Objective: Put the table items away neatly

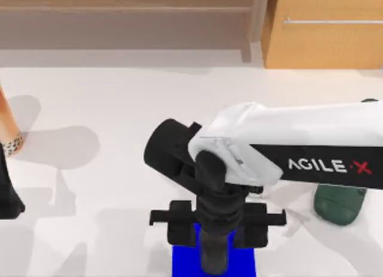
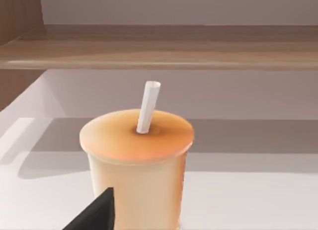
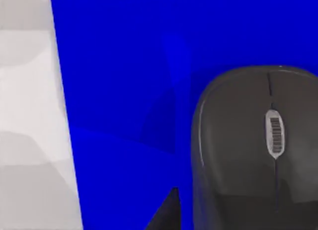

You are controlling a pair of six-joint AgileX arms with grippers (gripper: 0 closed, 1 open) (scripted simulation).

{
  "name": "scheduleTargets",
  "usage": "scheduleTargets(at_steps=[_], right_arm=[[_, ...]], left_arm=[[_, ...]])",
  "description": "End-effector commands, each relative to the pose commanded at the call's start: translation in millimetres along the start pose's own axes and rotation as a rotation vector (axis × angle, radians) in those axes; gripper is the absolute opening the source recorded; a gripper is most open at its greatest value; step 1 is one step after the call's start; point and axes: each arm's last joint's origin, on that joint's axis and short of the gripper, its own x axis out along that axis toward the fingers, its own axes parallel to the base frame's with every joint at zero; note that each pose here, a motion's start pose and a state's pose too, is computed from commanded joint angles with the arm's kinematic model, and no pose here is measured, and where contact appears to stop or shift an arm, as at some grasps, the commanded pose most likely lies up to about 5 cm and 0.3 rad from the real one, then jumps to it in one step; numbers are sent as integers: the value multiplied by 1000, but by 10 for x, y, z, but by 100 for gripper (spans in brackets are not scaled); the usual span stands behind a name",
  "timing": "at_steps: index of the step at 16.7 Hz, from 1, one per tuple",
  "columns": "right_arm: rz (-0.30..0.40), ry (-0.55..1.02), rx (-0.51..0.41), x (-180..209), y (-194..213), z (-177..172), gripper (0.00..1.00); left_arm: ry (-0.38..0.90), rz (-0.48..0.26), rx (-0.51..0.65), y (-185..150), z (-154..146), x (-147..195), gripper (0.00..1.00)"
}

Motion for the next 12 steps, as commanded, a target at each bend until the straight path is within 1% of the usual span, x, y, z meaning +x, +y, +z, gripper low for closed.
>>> scheduleTargets(at_steps=[2, 3, 12], right_arm=[[0, 0, 0, 0, 0, 0, 98], [0, 0, 0, 0, 0, 0, 100], [0, 0, 2, -3, -3, 9, 100]], left_arm=[[0, 0, 0, 0, 0, 0, 100], [0, 0, 0, 0, 0, 0, 100], [0, 0, 0, 0, 0, 0, 100]])
